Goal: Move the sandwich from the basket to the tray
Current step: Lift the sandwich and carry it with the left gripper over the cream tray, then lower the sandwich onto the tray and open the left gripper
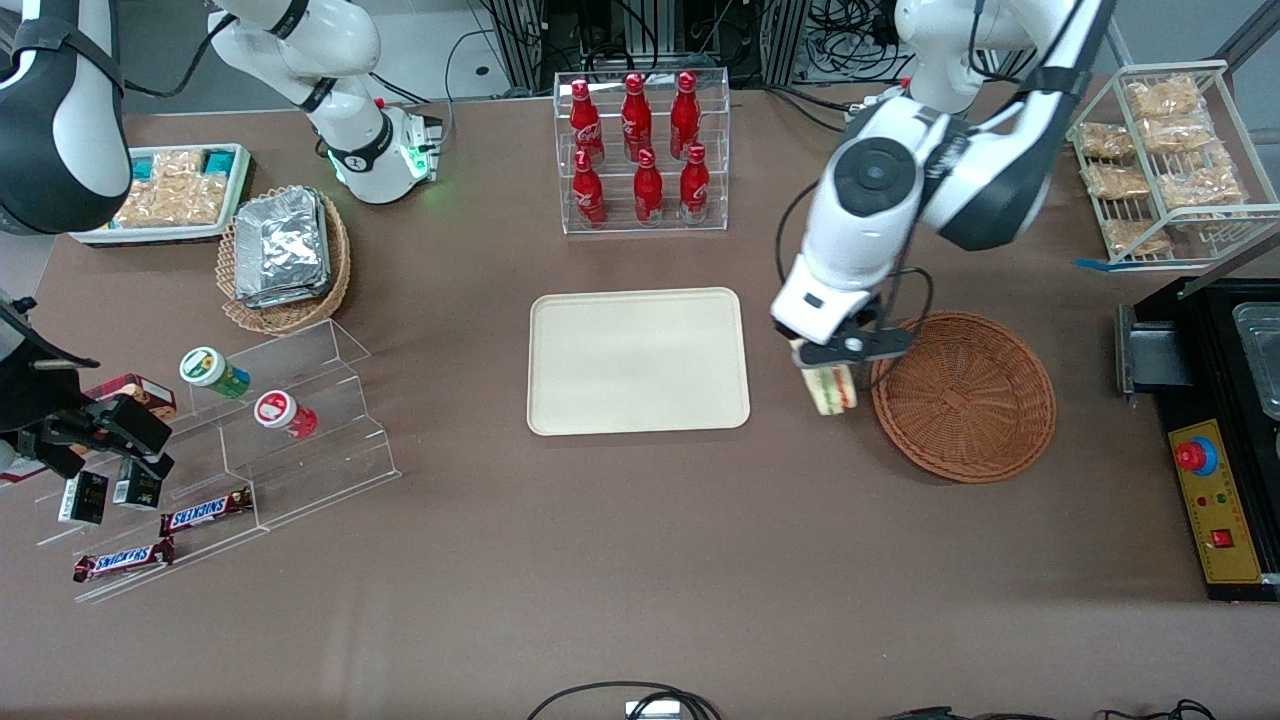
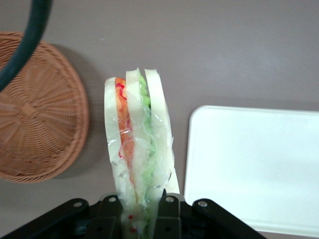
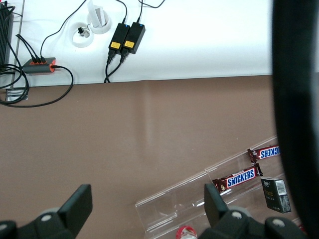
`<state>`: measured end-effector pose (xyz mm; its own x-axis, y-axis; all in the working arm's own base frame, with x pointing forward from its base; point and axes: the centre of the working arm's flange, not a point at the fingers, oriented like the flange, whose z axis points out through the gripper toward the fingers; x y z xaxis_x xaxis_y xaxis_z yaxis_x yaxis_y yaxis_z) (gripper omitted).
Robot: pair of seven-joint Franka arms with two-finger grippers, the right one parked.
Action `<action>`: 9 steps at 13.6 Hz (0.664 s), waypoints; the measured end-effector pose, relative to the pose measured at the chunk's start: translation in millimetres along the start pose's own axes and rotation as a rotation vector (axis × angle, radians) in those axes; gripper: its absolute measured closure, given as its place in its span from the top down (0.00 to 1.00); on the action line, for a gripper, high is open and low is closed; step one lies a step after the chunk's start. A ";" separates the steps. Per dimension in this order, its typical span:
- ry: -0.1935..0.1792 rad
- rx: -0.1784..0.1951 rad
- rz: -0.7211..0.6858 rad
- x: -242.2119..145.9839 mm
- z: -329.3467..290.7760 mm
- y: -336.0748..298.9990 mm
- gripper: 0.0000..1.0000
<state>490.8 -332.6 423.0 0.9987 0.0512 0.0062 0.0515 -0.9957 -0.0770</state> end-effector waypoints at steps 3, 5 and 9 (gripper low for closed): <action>0.016 0.010 0.063 -28.1 29.6 53.7 0.19; 0.013 0.010 0.101 -47.3 60.1 86.9 0.19; 0.012 0.051 0.151 -77.6 129.2 128.9 0.19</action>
<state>420.2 -454.9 283.8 0.9950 -0.1000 0.0028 -0.0988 -0.9867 -0.1287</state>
